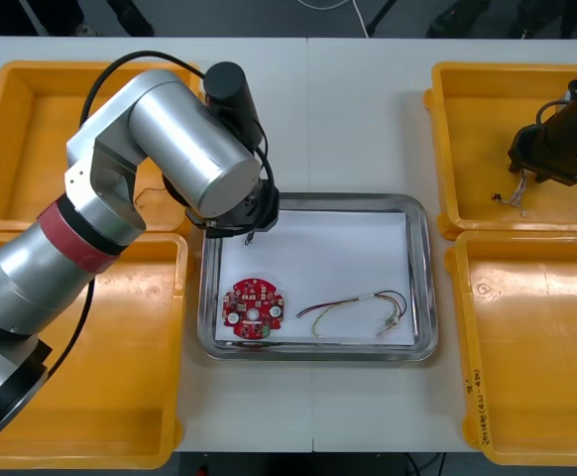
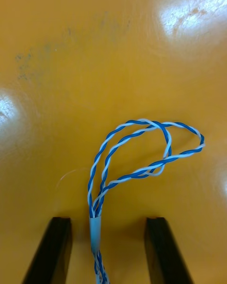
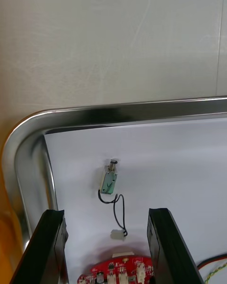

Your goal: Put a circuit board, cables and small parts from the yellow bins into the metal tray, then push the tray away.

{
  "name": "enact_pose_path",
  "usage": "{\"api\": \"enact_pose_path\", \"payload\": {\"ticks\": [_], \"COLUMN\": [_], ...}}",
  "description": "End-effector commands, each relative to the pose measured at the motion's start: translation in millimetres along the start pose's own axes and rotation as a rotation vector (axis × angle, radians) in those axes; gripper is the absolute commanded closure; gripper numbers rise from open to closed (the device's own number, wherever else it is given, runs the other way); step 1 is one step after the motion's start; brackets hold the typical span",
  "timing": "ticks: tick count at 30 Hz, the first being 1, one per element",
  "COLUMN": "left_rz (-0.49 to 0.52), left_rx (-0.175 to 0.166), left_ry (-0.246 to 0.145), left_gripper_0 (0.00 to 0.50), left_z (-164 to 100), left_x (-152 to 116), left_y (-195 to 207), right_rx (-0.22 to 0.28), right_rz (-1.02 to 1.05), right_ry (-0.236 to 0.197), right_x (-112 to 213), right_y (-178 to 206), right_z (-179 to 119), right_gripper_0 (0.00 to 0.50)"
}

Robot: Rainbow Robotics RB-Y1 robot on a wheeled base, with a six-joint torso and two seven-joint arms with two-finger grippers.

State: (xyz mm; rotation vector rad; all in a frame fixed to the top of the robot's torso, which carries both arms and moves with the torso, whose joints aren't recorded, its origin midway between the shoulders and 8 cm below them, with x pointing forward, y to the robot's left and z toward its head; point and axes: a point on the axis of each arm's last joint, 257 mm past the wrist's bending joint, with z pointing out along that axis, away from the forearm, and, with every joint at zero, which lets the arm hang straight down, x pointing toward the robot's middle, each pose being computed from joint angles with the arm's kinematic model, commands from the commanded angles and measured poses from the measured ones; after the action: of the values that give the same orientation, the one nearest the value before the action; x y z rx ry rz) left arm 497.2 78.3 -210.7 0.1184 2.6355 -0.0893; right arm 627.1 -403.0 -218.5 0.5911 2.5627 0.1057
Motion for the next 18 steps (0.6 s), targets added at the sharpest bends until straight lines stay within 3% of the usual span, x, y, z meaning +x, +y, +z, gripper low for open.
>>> {"api": "enact_pose_path", "payload": {"ticks": [1,6,14,18], "left_rz": [-0.059,-0.077,-0.088,-0.093], "left_rx": [0.013,0.027,-0.007,-0.018], "left_ry": [-0.032,-0.033,-0.029,-0.037], "left_gripper_0": [0.000,0.000,0.000,0.000], "left_z": [-27.3,-46.5,-75.5,-81.1], "left_x": [-16.3,-26.2,-42.5,-47.5], "left_y": [23.1,37.0,64.1,77.2], "right_rx": [0.007,-0.001,0.017,0.034], "right_rz": [-0.072,-0.063,-0.091,-0.112], "right_ry": [-0.010,-0.009,-0.044,-0.030], "right_x": [0.3,0.6,-19.8,-27.3], "right_y": [3.9,4.6,0.9,-1.0], "right_z": [3.0,3.2,-14.6,-35.2], "right_gripper_0": [0.500,0.500,0.500,0.500]}}
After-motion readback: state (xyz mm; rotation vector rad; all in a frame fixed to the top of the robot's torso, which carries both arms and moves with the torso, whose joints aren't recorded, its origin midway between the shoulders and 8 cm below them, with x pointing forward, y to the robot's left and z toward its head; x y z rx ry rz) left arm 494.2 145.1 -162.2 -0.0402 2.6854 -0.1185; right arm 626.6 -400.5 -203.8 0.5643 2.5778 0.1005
